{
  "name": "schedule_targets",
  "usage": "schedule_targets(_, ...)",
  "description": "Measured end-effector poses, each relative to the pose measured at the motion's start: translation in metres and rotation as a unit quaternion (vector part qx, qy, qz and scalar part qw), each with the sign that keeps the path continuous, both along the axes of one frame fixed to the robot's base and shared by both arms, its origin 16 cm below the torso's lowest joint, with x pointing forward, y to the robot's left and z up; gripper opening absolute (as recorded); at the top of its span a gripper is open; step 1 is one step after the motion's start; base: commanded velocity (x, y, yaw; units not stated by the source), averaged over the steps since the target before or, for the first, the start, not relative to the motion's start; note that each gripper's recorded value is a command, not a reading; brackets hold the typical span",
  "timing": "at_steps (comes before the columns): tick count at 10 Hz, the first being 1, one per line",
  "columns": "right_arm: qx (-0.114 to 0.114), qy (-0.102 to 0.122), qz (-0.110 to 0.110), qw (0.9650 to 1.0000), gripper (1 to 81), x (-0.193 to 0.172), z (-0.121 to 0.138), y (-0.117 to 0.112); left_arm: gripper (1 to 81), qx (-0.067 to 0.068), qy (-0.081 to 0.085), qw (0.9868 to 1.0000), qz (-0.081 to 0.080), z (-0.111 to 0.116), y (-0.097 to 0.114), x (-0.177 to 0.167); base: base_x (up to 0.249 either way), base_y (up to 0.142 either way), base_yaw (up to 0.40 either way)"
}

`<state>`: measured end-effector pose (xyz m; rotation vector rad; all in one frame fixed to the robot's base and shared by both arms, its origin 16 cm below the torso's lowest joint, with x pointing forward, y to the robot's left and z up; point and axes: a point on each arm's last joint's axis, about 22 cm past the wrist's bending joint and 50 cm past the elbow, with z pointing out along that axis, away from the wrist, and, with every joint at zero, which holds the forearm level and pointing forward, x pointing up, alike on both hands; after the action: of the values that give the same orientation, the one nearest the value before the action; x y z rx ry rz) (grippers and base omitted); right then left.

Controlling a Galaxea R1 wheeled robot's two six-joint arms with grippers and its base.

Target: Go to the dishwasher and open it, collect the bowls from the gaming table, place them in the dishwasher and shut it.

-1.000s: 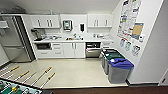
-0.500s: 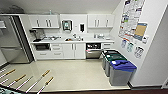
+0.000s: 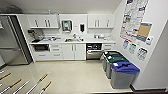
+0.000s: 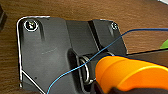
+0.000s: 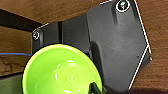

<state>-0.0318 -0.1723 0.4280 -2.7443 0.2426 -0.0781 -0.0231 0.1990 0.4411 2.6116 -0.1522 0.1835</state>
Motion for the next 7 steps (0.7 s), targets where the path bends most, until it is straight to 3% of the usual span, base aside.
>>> schedule_targets(7, 0.000, 0.000, 0.000, 1.0000, 1.0, 0.0005, 0.0000, 0.0001, 1.0, 0.002, 0.002, 1.0000, 0.009, -0.0006, 0.0022, 0.0018, 0.165, 0.000, 0.000)
